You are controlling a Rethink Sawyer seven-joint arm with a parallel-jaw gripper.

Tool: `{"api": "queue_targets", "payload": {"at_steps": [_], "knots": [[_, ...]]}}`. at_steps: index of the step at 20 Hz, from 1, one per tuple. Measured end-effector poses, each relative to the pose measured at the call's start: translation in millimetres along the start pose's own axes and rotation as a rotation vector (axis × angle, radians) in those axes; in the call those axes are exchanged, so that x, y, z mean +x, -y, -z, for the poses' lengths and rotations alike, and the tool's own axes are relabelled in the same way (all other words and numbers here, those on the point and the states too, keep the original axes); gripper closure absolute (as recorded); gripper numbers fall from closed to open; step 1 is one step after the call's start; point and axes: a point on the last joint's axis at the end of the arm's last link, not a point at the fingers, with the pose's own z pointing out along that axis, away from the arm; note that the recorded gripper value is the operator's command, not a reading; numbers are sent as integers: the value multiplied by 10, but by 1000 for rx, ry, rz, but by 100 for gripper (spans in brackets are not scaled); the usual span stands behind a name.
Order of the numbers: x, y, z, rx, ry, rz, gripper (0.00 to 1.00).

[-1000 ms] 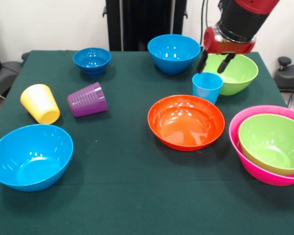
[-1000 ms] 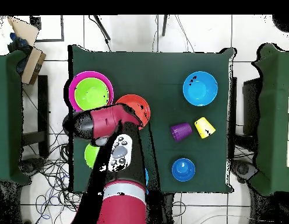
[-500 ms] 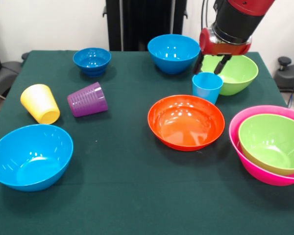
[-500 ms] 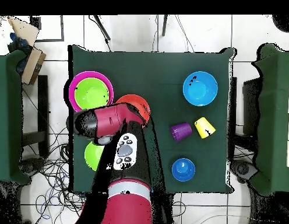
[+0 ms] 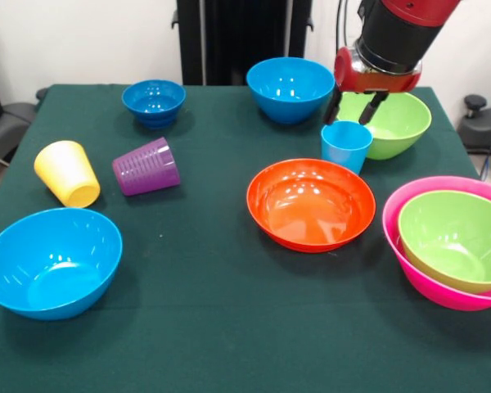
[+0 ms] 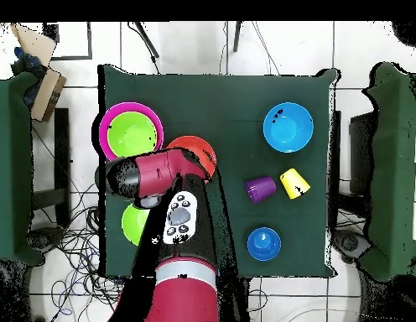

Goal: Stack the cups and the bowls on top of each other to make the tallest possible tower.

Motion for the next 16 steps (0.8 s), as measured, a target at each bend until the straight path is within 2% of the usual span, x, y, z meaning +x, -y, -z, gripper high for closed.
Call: {"api": "queue_targets", "payload": {"at_steps": [16], "knots": [[0, -58, -94, 0, 4, 9, 0]]}}
